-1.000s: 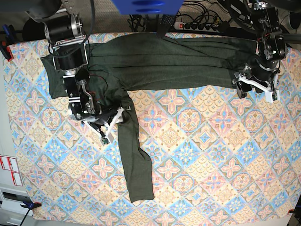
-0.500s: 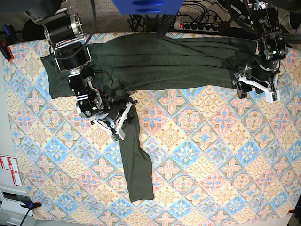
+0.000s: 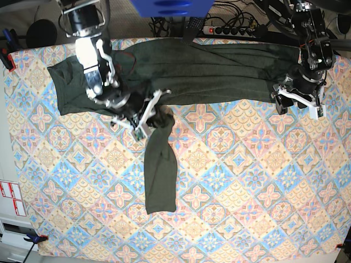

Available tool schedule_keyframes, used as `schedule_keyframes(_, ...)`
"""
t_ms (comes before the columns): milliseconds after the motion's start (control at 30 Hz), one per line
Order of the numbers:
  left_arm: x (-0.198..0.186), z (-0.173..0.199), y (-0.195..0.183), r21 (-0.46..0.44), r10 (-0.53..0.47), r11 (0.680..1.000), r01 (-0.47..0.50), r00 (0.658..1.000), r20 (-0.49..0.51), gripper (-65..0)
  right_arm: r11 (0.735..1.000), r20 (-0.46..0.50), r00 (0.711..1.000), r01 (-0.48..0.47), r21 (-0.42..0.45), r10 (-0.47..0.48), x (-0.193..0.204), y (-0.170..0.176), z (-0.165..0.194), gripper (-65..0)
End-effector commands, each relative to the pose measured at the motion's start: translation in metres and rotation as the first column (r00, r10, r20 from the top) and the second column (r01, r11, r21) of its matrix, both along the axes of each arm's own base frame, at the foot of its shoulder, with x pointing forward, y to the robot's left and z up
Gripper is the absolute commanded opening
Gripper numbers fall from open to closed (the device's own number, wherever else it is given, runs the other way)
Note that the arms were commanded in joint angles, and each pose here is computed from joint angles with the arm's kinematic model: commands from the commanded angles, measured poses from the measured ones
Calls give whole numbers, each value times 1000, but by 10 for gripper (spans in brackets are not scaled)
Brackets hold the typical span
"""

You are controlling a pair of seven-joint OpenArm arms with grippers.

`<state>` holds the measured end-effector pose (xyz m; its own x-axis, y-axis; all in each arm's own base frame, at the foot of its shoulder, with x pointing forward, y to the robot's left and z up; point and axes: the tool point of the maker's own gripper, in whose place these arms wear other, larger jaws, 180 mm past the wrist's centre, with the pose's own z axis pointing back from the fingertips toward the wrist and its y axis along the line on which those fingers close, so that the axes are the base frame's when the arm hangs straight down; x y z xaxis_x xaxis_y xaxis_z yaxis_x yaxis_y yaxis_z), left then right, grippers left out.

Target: Fold the T-shirt properly

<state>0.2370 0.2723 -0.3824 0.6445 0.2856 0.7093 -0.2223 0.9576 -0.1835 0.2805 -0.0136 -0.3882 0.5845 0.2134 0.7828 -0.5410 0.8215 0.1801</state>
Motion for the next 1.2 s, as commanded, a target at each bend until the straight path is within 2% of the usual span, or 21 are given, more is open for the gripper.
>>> schedule_keyframes(0, 7, 12, 4, 20, -7, 1000, 6, 999, 40, -244, 999, 49, 999, -5, 38, 3, 0, 5, 17, -649)
schedule_keyframes(167, 7, 12, 4, 20, -7, 1000, 6, 999, 40, -244, 998, 39, 999, -34, 49, 32, -32, 10, 22, -648)
schedule_keyframes(300, 7, 12, 4, 20, -7, 1000, 6, 999, 40, -244, 993, 3, 994, -111, 45, 111, -58, 26, 14, -648)
schedule_keyframes(433, 7, 12, 4, 20, -7, 1000, 6, 999, 40, -244, 972, -23, 972, -231, 41, 232, -84, 49, 7, -648)
schedule_keyframes(533, 8, 11, 1, 15, -15, 1000, 14, 999, 38, -244, 968, -28, 967, -251, 31, 251, -89, 49, 5, -647)
schedule_keyframes(667, 9, 8, -10, 5, -42, 999, 42, 999, 33, -244, 959, -99, 957, -280, -47, 274, -88, 39, -6, -647)
schedule_keyframes(733, 12, 7, -17, 4, -61, 998, 61, 997, 36, -244, 947, -135, 946, -309, -94, 295, -86, 37, -9, -647)
schedule_keyframes(867, 34, 16, -34, -5, -107, 994, 108, 992, 74, -244, 900, -145, 909, -410, -151, 390, -83, 54, -5, -641)
schedule_keyframes(933, 42, 19, -42, -10, -127, 992, 129, 988, 90, -244, 879, -137, 896, -442, -180, 423, -77, 59, -1, -620)
schedule_keyframes(1000, 60, 27, -63, -15, -184, 982, 187, 975, 123, -244, 860, -141, 885, -465, -210, 444, -72, 60, 1, -573)
schedule_keyframes(1167, 100, 32, -107, -37, -288, 954, 297, 944, 160, -244, 848, -175, 880, -473, -240, 441, -73, 55, -2, -453)
